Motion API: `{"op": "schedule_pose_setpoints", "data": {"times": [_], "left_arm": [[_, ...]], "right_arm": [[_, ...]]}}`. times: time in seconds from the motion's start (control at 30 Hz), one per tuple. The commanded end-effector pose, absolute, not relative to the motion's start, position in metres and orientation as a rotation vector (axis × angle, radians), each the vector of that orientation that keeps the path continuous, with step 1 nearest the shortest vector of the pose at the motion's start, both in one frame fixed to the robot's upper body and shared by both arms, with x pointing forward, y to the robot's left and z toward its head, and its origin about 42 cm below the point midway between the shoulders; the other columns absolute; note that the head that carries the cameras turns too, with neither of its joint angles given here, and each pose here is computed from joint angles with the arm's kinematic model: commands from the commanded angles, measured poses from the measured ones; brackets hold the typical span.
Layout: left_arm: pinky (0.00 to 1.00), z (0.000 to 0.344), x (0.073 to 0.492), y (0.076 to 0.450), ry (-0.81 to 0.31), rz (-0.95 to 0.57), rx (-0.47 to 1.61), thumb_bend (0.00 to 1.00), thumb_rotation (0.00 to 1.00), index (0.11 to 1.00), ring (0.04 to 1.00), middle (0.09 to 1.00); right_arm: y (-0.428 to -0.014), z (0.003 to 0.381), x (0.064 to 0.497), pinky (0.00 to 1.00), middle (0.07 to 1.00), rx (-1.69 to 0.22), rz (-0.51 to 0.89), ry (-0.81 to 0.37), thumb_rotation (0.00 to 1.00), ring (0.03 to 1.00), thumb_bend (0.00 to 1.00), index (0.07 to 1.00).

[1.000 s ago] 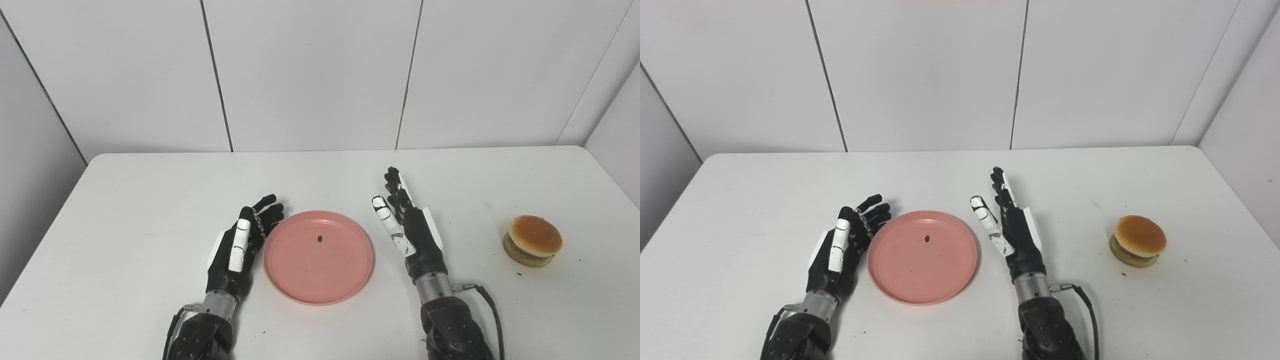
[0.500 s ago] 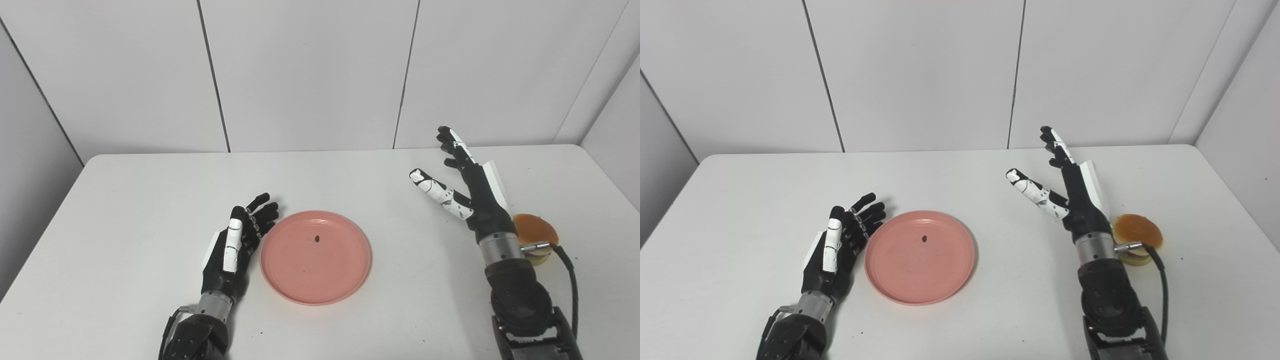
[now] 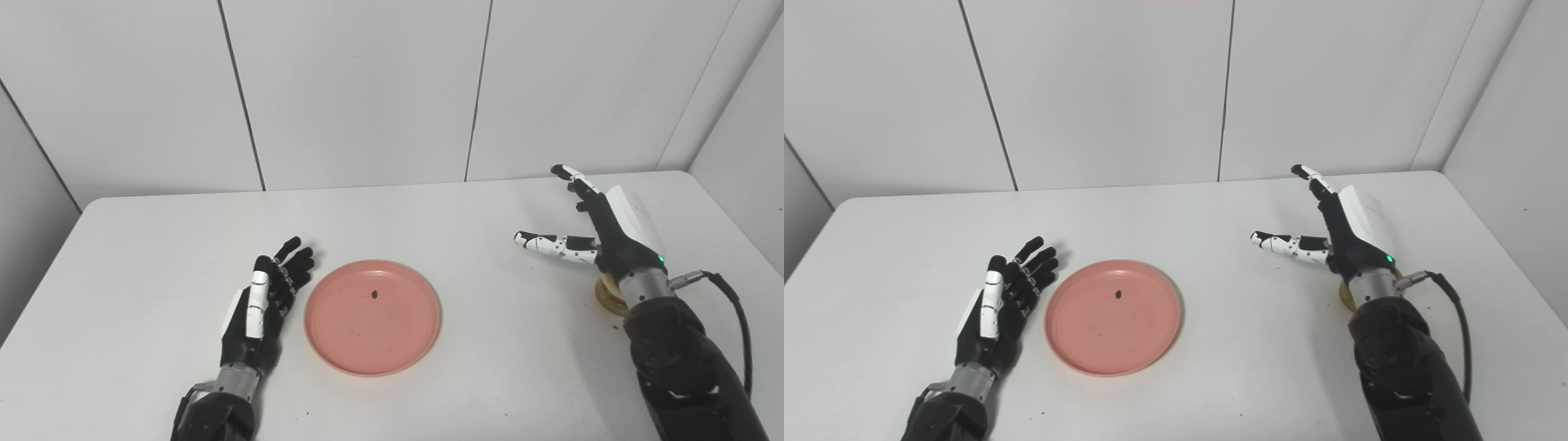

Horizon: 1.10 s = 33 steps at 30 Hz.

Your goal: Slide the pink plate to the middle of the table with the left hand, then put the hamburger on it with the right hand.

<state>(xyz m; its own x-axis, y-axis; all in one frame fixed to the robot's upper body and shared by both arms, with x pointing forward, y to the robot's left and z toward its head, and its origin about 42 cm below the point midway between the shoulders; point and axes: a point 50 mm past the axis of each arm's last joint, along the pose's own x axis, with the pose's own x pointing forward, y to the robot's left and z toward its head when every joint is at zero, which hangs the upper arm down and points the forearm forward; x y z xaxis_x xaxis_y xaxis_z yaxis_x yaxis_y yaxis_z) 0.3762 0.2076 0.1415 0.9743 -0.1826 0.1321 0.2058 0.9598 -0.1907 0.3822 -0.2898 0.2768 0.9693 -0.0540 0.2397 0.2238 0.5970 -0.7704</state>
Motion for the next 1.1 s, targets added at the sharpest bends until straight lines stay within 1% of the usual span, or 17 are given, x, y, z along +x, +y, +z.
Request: {"op": "schedule_pose_setpoints", "data": {"times": [0.0, 0.1, 0.2, 0.27, 0.33, 0.37, 0.47, 0.63, 0.7, 0.77, 0.87, 0.9, 0.93, 0.97, 1.0, 1.03, 1.07], "left_arm": [[0.93, 0.129, 0.374, 0.219, -0.055, -0.186, -0.202, 0.65, 1.0, 0.859, 0.894, 0.866], [0.93, 0.129, 0.377, 0.222, -0.052, -0.183, -0.219, 0.66, 0.99, 0.854, 0.893, 0.862], [0.93, 0.129, 0.378, 0.224, -0.047, -0.179, -0.224, 0.66, 1.0, 0.854, 0.894, 0.862], [0.94, 0.129, 0.38, 0.226, -0.046, -0.185, -0.239, 0.65, 1.0, 0.855, 0.9, 0.867], [0.96, 0.128, 0.383, 0.227, -0.036, -0.191, -0.273, 0.65, 0.99, 0.863, 0.918, 0.882], [0.96, 0.128, 0.384, 0.228, -0.033, -0.19, -0.28, 0.65, 0.99, 0.861, 0.92, 0.883], [0.96, 0.129, 0.385, 0.231, -0.022, -0.179, -0.294, 0.63, 1.0, 0.86, 0.923, 0.883], [0.95, 0.135, 0.384, 0.234, 0.01, -0.155, -0.277, 0.6, 1.0, 0.865, 0.919, 0.881], [0.95, 0.137, 0.384, 0.235, 0.014, -0.16, -0.256, 0.6, 1.0, 0.876, 0.922, 0.888], [0.96, 0.137, 0.385, 0.236, 0.016, -0.16, -0.257, 0.61, 1.0, 0.88, 0.924, 0.89], [0.97, 0.139, 0.384, 0.235, 0.019, -0.155, -0.28, 0.6, 1.0, 0.884, 0.927, 0.89], [0.97, 0.14, 0.384, 0.235, 0.019, -0.155, -0.283, 0.6, 1.0, 0.883, 0.927, 0.89], [0.97, 0.14, 0.384, 0.234, 0.021, -0.153, -0.283, 0.59, 1.0, 0.883, 0.927, 0.89], [0.97, 0.14, 0.384, 0.234, 0.024, -0.153, -0.284, 0.59, 1.0, 0.881, 0.926, 0.889], [0.96, 0.14, 0.383, 0.233, 0.025, -0.154, -0.287, 0.59, 1.0, 0.88, 0.924, 0.888], [0.97, 0.141, 0.383, 0.233, 0.023, -0.157, -0.289, 0.59, 1.0, 0.884, 0.927, 0.89], [0.97, 0.141, 0.383, 0.233, 0.022, -0.159, -0.29, 0.59, 1.0, 0.889, 0.929, 0.893]], "right_arm": [[-0.295, 0.304, 0.382, 0.72, 0.883, -0.962, -0.213, -0.256, 0.38, 0.84, 0.75, 0.853], [-0.304, 0.306, 0.38, 0.74, 0.894, -0.996, -0.242, -0.212, 0.35, 0.855, 0.74, 0.865], [-0.314, 0.308, 0.378, 0.71, 0.889, -1.041, -0.271, -0.201, 0.34, 0.843, 0.75, 0.864], [-0.321, 0.309, 0.376, 0.73, 0.888, -1.079, -0.288, -0.191, 0.37, 0.848, 0.76, 0.864], [-0.326, 0.311, 0.375, 0.74, 0.888, -1.115, -0.311, -0.163, 0.47, 0.849, 0.79, 0.879], [-0.328, 0.312, 0.375, 0.74, 0.887, -1.128, -0.319, -0.151, 0.49, 0.85, 0.8, 0.884], [-0.331, 0.314, 0.373, 0.71, 0.889, -1.148, -0.336, -0.112, 0.44, 0.844, 0.81, 0.887], [-0.342, 0.316, 0.367, 0.73, 0.895, -1.144, -0.343, -0.047, 0.41, 0.861, 0.83, 0.891], [-0.348, 0.316, 0.366, 0.75, 0.905, -1.132, -0.345, -0.012, 0.39, 0.883, 0.85, 0.896], [-0.352, 0.317, 0.365, 0.78, 0.933, -1.106, -0.335, 0.021, 0.32, 0.917, 0.85, 0.914], [-0.358, 0.318, 0.364, 0.82, 0.961, -1.099, -0.32, 0.091, 0.31, 0.945, 0.85, 0.933], [-0.359, 0.318, 0.363, 0.77, 0.959, -1.099, -0.318, 0.103, 0.31, 0.915, 0.86, 0.933], [-0.361, 0.319, 0.362, 0.75, 0.958, -1.109, -0.309, 0.121, 0.31, 0.905, 0.86, 0.933], [-0.362, 0.319, 0.362, 0.57, 0.843, -1.114, -0.303, 0.135, 0.33, 0.729, 0.86, 0.94], [-0.363, 0.319, 0.362, 0.45, 0.734, -1.13, -0.301, 0.155, 0.33, 0.587, 0.86, 0.946], [-0.364, 0.319, 0.362, 0.34, 0.58, -1.135, -0.299, 0.172, 0.35, 0.447, 0.86, 0.947], [-0.364, 0.319, 0.362, 0.27, 0.481, -1.136, -0.298, 0.183, 0.36, 0.354, 0.87, 0.948]]}}
